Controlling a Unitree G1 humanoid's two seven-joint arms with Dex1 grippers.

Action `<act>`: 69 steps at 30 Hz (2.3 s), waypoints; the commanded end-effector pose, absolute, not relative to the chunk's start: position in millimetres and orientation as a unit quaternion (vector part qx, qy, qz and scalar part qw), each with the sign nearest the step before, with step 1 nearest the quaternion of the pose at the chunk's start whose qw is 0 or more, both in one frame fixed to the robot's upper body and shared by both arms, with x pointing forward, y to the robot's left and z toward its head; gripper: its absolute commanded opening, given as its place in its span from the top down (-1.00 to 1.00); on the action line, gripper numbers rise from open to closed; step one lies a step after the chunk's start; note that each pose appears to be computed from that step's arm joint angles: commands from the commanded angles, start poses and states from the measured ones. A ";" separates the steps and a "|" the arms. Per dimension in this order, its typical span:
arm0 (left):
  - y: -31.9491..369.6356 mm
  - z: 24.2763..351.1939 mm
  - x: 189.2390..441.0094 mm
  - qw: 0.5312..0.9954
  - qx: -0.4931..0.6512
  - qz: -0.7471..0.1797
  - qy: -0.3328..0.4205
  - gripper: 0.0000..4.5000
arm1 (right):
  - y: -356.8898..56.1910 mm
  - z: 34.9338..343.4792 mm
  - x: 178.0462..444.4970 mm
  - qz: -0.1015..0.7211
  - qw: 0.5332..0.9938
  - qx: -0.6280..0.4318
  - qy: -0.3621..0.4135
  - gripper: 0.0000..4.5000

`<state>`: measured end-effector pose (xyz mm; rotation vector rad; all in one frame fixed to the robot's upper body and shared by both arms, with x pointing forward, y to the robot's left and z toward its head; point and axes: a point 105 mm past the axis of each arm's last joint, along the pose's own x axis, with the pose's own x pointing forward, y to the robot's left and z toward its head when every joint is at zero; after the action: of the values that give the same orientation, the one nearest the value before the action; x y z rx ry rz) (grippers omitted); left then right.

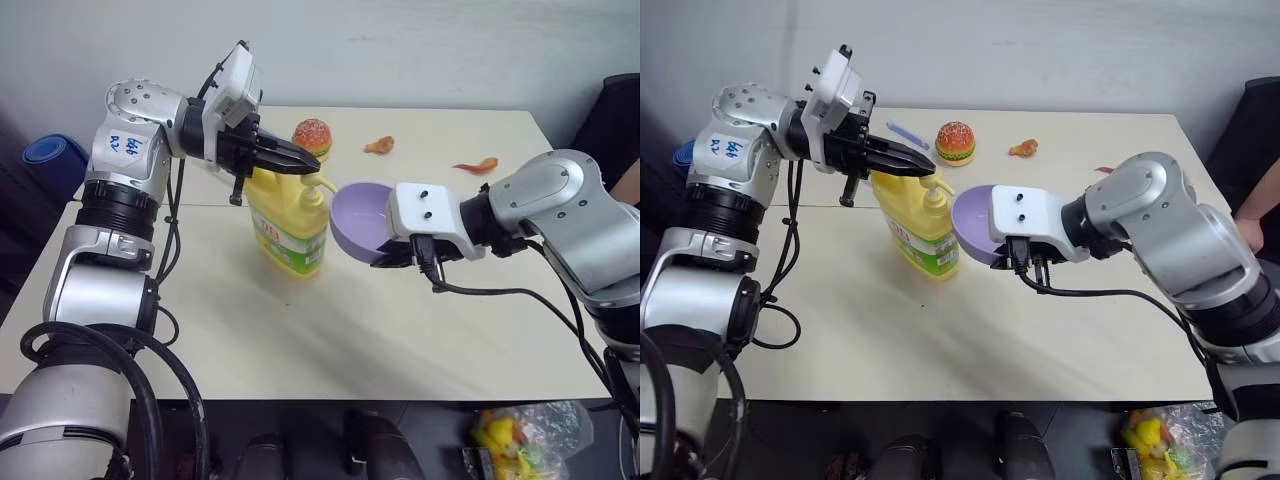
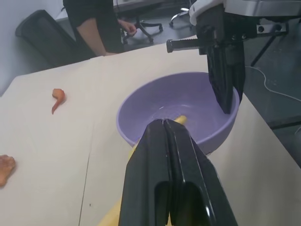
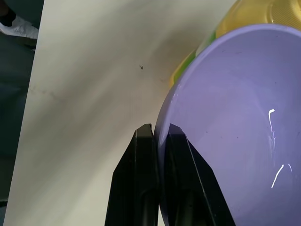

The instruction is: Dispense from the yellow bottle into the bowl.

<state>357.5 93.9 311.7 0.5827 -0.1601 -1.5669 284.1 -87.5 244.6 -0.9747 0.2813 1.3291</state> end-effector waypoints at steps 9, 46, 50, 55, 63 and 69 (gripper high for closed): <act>95.2 306.6 357.7 0.650 0.311 -0.691 -0.057 0.99 | -80.8 268.6 277.1 0.588 0.664 -0.456 0.075 1.00; 94.0 323.0 363.5 0.695 0.259 -0.668 -0.055 0.99 | -84.2 260.5 276.7 0.593 0.657 -0.459 0.080 1.00; 85.2 310.4 368.8 0.696 0.272 -0.663 -0.042 0.99 | -83.9 261.0 276.1 0.593 0.654 -0.462 0.079 1.00; 71.5 304.4 373.9 0.699 0.279 -0.657 -0.045 0.99 | -82.3 261.6 272.5 0.598 0.649 -0.464 0.078 1.00; 78.6 288.3 378.4 0.696 0.312 -0.646 -0.016 0.99 | -82.8 260.4 269.1 0.599 0.646 -0.466 0.079 1.00; 83.6 270.9 376.3 0.686 0.329 -0.649 0.007 0.99 | -82.4 259.7 268.6 0.601 0.645 -0.466 0.080 1.00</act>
<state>373.0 78.3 302.6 0.7005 -0.1256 -1.4384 274.5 -83.3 248.3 -1.0265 0.2403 1.3746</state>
